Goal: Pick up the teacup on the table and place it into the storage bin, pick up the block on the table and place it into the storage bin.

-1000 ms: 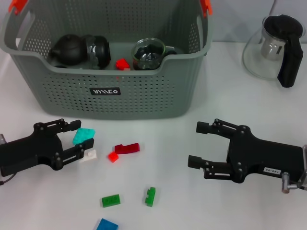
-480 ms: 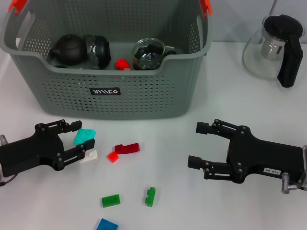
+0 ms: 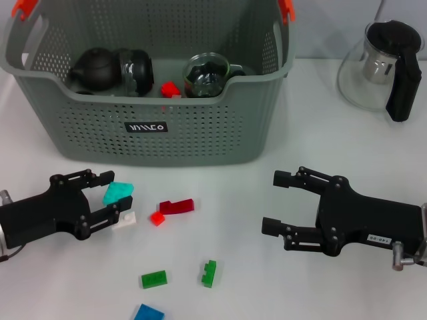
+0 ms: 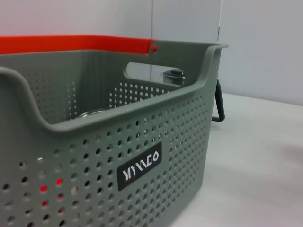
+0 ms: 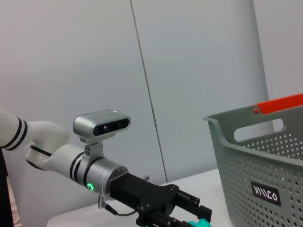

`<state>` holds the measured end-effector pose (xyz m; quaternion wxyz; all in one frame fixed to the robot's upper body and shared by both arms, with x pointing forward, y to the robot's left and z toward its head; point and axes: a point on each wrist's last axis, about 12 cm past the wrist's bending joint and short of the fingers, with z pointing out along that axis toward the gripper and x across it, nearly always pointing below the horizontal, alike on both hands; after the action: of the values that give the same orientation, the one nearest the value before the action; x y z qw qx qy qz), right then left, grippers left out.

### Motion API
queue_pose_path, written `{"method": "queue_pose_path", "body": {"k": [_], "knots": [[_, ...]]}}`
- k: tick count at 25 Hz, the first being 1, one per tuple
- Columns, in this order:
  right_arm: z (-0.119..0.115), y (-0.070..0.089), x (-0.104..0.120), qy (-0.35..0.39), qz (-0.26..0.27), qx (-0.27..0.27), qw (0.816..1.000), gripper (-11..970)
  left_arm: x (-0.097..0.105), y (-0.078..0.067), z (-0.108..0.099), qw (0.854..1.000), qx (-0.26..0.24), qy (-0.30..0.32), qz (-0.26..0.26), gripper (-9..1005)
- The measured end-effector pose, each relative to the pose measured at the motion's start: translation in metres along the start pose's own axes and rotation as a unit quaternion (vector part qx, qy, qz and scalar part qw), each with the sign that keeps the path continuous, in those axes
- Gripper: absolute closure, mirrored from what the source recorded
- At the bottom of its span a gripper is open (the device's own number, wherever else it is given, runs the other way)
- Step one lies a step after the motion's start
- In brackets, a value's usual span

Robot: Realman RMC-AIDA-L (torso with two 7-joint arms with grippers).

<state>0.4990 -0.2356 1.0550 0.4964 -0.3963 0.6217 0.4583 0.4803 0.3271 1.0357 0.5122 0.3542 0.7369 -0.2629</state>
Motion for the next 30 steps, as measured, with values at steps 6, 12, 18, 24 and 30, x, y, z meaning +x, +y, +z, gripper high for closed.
{"method": "queue_pose_path", "body": {"k": [6,12,18,24,30], "knots": [[-0.0001,0.0004,0.0003,0.000,0.001,0.000,1.000,49,0.0012,-0.0001,0.0005,1.000,-0.001,0.004,0.000,429],[0.0005,0.0007,0.0004,-0.001,0.001,-0.001,1.000,50,0.0017,-0.0002,0.0004,1.000,0.000,0.007,0.000,429],[0.0007,0.0007,0.0002,-0.001,0.001,-0.001,1.000,50,0.0019,-0.0001,0.0003,1.000,-0.001,0.008,0.000,429],[0.0010,0.0005,-0.0001,-0.001,0.001,-0.002,1.000,50,0.0020,-0.0002,0.0003,1.000,0.000,0.008,0.000,430],[0.0012,0.0002,-0.0005,-0.001,0.000,-0.002,1.000,49,0.0021,-0.0006,0.0007,1.000,0.000,0.008,0.000,429]]}}
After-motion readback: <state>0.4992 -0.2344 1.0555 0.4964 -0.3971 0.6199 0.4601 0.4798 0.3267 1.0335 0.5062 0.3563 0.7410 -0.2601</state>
